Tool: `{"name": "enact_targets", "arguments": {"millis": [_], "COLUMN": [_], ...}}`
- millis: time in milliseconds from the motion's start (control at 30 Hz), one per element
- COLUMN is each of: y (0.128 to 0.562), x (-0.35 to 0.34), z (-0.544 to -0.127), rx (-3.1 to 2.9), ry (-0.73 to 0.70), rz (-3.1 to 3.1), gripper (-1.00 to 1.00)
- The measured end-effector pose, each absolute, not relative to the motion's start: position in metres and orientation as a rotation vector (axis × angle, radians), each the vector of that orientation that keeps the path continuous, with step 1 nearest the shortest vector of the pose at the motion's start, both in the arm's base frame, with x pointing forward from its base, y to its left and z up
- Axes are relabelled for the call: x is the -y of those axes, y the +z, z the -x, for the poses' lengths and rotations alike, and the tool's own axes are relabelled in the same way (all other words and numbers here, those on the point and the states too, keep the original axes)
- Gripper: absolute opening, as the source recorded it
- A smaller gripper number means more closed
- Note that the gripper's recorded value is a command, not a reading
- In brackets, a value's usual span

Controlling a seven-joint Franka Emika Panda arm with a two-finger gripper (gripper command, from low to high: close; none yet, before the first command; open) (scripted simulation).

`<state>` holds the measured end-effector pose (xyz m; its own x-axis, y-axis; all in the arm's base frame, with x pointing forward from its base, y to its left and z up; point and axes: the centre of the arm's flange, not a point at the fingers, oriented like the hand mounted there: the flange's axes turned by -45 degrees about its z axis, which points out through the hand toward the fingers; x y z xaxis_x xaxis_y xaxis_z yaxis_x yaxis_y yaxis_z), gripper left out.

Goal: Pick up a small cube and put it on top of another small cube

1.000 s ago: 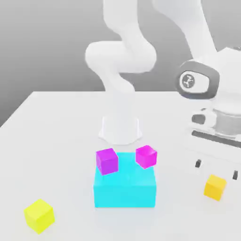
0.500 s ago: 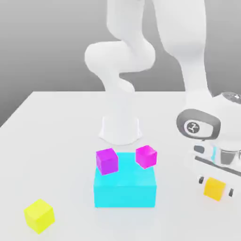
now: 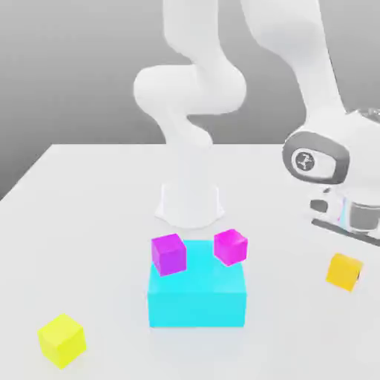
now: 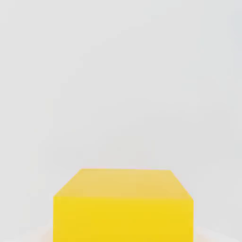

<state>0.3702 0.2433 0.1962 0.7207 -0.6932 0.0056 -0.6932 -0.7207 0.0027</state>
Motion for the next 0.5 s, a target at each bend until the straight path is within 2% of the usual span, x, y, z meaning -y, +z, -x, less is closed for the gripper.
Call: {"name": "enact_targets", "arguments": {"millis": [267, 500], "y": [0.212, 0.230], "x": [-0.082, 0.079], "z": [-0.453, -0.469], "rx": [1.690, 2.101], "ry": [0.010, 0.004], "rz": [-2.628, -2.318], "gripper": [-1.00, -1.00]}}
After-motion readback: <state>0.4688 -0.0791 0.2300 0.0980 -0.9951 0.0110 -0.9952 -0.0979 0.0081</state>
